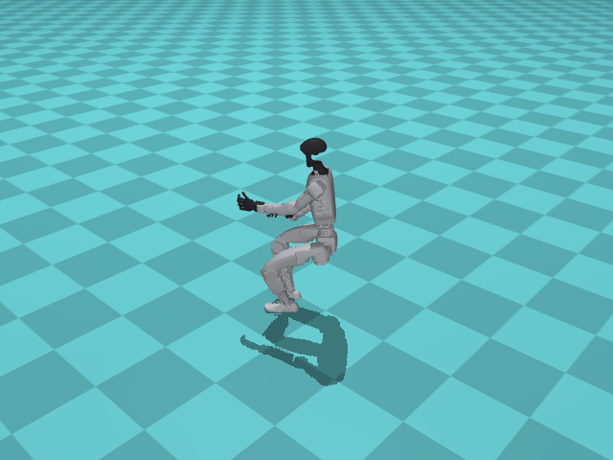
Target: Upper body actions
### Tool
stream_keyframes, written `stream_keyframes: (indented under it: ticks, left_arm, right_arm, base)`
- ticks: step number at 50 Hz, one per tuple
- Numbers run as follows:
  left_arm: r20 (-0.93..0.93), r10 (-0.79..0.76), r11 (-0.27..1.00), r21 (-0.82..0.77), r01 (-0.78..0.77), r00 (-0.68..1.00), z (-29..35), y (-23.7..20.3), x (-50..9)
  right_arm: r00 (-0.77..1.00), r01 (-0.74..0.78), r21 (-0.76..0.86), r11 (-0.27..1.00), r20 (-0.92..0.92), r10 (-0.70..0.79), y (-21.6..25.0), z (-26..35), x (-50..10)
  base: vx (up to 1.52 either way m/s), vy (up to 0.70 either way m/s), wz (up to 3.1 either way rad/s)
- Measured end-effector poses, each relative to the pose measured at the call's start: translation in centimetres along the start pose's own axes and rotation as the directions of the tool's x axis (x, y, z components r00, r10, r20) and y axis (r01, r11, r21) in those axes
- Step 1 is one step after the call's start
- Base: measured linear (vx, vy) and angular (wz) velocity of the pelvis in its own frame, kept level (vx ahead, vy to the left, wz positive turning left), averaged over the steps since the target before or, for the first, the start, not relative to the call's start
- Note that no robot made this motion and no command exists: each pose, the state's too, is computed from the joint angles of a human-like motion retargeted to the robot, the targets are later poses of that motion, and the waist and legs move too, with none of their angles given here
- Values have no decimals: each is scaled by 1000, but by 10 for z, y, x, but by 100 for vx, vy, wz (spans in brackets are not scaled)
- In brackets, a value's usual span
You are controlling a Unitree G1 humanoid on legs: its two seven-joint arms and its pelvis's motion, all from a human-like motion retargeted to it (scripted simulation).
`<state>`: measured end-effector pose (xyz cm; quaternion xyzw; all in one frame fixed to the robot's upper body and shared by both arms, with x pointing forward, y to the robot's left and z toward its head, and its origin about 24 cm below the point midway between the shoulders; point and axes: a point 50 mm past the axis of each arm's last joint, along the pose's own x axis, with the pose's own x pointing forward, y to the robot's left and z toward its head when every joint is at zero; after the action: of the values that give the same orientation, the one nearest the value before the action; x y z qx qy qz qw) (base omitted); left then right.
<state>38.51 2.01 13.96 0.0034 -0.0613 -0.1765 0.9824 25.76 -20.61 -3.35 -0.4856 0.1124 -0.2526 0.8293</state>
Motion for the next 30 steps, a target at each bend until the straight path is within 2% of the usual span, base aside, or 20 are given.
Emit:
stream_keyframes:
  ticks: [5, 15, 22, 30]
  left_arm:
    - [13, 24, 1000, -9, -24, 1000, 2, -4, 0]
    - [67, -61, 977, -198, 73, 996, 7, -15, -3]
    - [143, -46, 985, -155, 69, 989, 19, -13, -7]
    - [163, -41, 974, -214, 76, 986, 16, -18, -20]
  right_arm:
    - [1000, -3, 0, 1000, -4, 3, 1, -1, -1]
    - [1000, -3, -9, 1000, -26, 3, 0, -8, -2]
    - [999, -4, -20, 1000, -41, 3, -1, -14, -3]
    - [998, -6, -31, 1000, -64, 4, -1, -21, -5]
  base:
    - [0, 0, 0]
    - [0, 0, 0]
    - [0, 0, 0]
    - [0, 0, 0]
